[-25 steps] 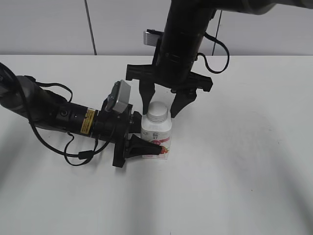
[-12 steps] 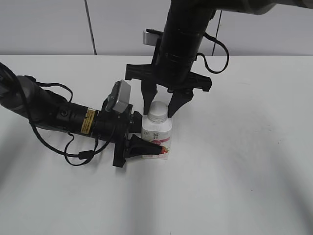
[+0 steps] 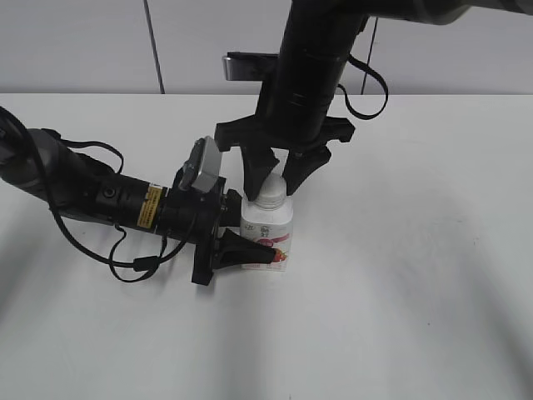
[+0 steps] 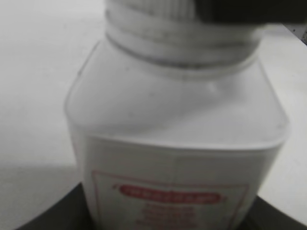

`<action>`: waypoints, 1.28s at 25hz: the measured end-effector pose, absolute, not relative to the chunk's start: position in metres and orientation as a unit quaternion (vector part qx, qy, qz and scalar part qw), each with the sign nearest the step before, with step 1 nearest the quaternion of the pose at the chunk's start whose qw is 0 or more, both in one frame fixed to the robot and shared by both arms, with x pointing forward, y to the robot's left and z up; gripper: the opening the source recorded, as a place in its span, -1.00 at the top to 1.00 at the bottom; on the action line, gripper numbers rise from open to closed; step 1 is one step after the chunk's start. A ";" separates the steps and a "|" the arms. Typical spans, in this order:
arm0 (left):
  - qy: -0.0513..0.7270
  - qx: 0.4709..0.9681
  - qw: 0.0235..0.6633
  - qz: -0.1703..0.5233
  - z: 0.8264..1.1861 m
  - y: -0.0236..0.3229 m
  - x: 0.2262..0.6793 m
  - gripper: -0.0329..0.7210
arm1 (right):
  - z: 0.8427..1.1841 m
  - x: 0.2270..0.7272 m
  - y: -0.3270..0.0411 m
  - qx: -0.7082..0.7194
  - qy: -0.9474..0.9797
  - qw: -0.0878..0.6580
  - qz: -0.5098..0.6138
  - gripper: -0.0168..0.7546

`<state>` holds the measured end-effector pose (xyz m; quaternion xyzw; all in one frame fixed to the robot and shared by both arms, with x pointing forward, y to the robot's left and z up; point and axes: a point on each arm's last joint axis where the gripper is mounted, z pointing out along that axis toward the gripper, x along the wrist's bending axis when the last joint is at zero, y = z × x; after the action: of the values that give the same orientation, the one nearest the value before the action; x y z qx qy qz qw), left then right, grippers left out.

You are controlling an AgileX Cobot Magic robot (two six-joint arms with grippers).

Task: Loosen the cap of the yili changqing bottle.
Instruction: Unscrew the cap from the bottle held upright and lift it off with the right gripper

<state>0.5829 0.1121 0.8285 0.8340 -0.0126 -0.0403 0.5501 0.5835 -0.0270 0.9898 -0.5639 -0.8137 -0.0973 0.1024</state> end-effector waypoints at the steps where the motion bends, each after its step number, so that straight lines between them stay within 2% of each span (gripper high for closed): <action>1: -0.013 0.834 0.550 -0.041 0.828 0.112 0.583 -0.06 | 0.990 0.583 -0.027 -0.538 -0.831 0.101 -0.101 -0.08; 21: -0.025 0.837 0.545 -0.045 0.828 0.113 0.581 -0.06 | 0.990 0.583 -0.026 -0.092 -0.985 0.045 -0.139 -0.07; 32: -0.027 0.836 0.546 -0.047 0.828 0.113 0.581 -0.06 | 0.992 0.583 -0.026 -0.022 -0.989 0.035 -0.143 -0.07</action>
<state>0.5807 0.1125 0.8280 0.8359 -0.0271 -0.0467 0.5462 0.5826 -0.0264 0.9919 -0.0218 -0.9889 -0.1426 0.0346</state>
